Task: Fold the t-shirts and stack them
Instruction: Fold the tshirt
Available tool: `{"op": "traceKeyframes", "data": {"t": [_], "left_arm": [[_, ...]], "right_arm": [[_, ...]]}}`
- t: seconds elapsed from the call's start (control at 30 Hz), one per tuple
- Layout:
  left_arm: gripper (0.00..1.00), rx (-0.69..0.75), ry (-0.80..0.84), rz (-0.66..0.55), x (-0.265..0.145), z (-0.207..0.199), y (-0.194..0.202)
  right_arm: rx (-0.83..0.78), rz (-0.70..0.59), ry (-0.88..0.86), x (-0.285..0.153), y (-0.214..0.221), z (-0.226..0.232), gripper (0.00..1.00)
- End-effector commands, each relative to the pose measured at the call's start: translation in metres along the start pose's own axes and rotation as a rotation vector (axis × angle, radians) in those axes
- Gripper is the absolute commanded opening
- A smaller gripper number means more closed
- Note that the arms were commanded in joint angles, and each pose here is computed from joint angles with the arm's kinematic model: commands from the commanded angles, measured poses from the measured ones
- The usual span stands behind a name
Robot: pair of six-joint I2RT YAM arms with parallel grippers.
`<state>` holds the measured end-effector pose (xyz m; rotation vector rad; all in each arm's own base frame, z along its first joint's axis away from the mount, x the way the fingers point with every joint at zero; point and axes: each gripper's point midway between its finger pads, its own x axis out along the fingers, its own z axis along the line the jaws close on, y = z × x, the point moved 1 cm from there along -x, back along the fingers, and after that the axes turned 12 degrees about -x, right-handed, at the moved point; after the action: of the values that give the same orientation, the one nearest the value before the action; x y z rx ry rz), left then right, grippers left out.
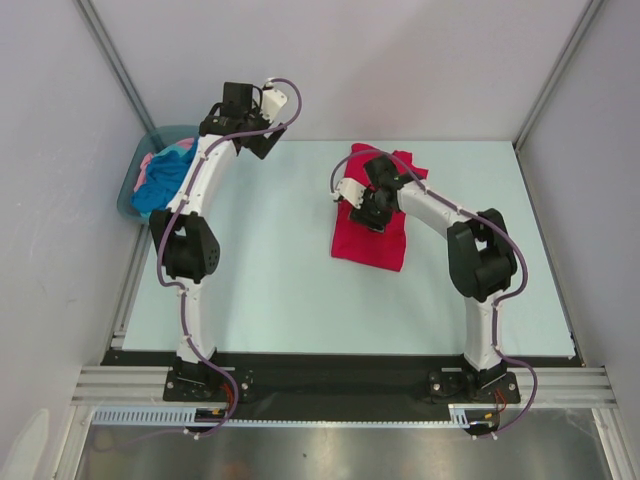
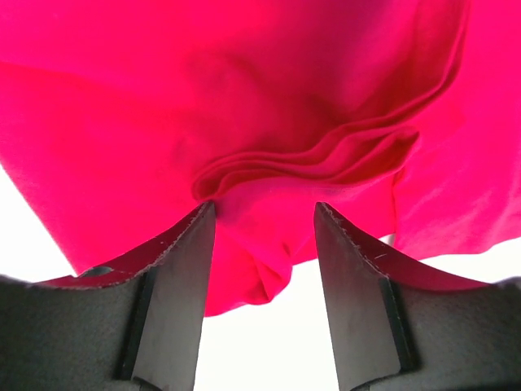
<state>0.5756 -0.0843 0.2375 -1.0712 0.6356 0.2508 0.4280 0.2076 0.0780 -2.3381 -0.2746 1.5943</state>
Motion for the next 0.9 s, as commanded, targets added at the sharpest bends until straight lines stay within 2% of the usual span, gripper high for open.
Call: {"op": "traceKeyframes", "data": {"t": [0.0,0.2,0.43,0.7,0.77,0.8,0.87], "left_arm": [[1.0,-0.015,-0.04,-0.055,-0.022,0.013,-0.021],[1.0,-0.017,-0.046,-0.053,-0.023,0.013,-0.02],[1.0,-0.023,-0.045,-0.052,-0.023,0.013,-0.02],[1.0,-0.025,-0.044,-0.052,-0.021,0.013,-0.021],[1.0,-0.023,-0.045,-0.05,-0.021,0.013,-0.02],[1.0,-0.019,-0.044,-0.051,-0.021,0.012,-0.021],[1.0,-0.018,-0.046,-0.052,-0.021,0.013,-0.021]], "right_arm": [[0.016,-0.013,-0.001,0.006,0.001,0.001,0.57],[0.025,-0.017,-0.002,0.006,0.001,0.002,0.57],[0.014,-0.056,-0.019,-0.016,-0.013,0.004,0.61],[0.013,-0.046,-0.054,-0.008,-0.01,0.021,0.61],[0.014,-0.04,-0.061,-0.002,-0.008,0.023,0.57],[0.017,-0.037,-0.046,0.0,-0.008,0.02,0.46],[0.021,-0.032,-0.036,0.003,-0.007,0.016,0.34]]}}
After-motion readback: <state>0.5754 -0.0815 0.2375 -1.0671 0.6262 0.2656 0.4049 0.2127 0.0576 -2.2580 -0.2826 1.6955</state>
